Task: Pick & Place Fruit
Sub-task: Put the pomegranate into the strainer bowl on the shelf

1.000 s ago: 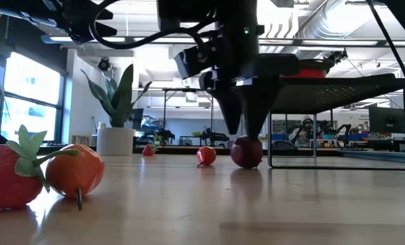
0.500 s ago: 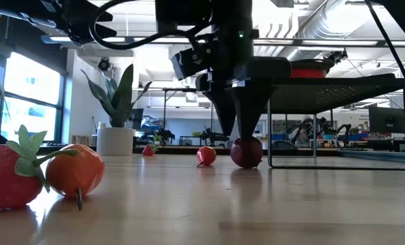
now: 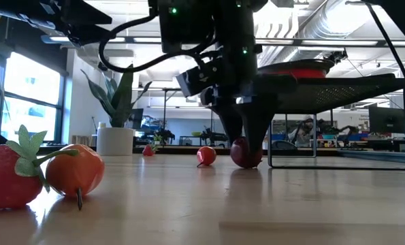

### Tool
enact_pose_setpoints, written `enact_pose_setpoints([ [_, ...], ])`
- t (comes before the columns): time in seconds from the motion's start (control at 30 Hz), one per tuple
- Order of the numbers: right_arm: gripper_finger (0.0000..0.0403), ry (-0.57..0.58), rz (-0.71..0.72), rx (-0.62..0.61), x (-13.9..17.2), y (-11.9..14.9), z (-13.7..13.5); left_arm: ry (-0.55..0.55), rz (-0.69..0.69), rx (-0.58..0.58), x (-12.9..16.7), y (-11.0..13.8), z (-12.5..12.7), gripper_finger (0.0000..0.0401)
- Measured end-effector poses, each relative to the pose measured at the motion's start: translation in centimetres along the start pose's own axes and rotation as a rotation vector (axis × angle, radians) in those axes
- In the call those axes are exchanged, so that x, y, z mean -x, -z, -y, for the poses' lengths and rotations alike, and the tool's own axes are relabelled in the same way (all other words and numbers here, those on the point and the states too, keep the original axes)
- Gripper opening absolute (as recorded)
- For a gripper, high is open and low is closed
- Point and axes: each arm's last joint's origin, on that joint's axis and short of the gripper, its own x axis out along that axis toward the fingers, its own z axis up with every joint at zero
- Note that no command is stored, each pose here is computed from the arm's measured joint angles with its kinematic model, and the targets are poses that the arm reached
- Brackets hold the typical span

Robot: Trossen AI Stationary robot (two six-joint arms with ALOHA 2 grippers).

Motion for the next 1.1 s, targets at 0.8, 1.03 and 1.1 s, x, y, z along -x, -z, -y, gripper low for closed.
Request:
enact_pose_setpoints([
  [0.8,0.0252,0.008,0.006,-0.007,-1.01,0.06,0.14,0.0,0.001,0.0,0.0,-0.01,0.0,0.0328],
  [1.03,0.0216,0.007,0.005,-0.008,-1.01,0.08,0.18,0.0,0.001,0.0,0.0,-0.01,0.0,0.0328],
  [1.1,0.0215,0.007,0.005,-0.009,-1.01,0.08,0.18,0.0,0.001,0.0,0.0,-0.01,0.0,0.0328],
])
